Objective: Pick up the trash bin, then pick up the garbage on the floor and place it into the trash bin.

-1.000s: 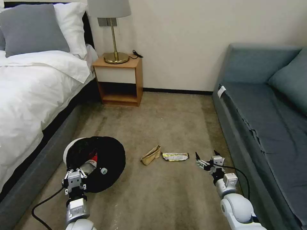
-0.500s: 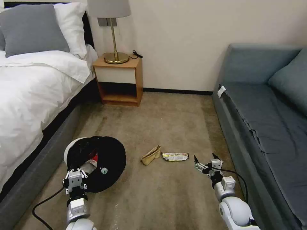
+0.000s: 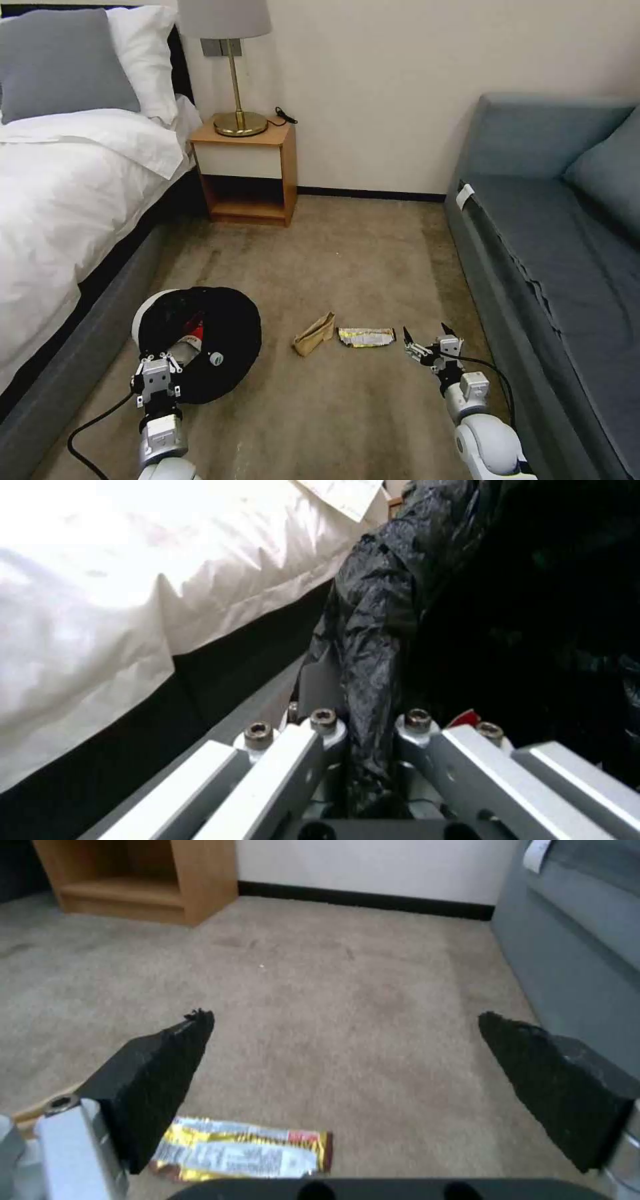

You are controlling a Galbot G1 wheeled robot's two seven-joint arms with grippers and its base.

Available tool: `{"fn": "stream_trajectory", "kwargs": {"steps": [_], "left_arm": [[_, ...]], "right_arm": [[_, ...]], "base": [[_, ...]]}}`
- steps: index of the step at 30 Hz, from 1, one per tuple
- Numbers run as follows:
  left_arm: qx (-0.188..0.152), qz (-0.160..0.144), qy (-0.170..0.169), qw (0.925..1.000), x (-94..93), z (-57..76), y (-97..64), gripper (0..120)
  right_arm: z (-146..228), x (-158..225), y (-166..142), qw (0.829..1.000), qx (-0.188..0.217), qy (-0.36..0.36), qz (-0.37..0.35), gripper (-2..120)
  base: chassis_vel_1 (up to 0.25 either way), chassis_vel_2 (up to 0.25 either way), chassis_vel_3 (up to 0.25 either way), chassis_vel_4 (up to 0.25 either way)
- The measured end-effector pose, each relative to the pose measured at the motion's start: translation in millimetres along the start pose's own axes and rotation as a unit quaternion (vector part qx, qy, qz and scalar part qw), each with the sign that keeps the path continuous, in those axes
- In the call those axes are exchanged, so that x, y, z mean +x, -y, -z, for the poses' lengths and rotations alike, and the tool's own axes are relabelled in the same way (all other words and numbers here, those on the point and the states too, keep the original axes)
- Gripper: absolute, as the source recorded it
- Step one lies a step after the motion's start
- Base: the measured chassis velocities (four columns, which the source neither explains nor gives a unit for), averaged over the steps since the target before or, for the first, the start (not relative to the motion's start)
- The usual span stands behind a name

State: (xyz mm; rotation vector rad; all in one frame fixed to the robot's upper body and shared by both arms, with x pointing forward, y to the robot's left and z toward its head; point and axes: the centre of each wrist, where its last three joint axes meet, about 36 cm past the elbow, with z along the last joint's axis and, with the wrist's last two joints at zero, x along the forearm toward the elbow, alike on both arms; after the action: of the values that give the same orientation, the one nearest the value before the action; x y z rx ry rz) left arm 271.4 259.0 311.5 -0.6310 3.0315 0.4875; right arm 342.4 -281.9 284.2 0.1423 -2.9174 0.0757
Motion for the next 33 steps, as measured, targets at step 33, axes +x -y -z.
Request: {"fn": "stream_trajectory", "kwargs": {"steps": [33], "left_arm": [[-0.001,-0.004,-0.003,1.0000,-1.8,-6.4,6.1,2]], "right_arm": [[-10.3,4.7,2.4,1.000,-0.001,-0.005,-0.005,100]], "base": [[-0.103,0.105,0.105,-0.104]]}}
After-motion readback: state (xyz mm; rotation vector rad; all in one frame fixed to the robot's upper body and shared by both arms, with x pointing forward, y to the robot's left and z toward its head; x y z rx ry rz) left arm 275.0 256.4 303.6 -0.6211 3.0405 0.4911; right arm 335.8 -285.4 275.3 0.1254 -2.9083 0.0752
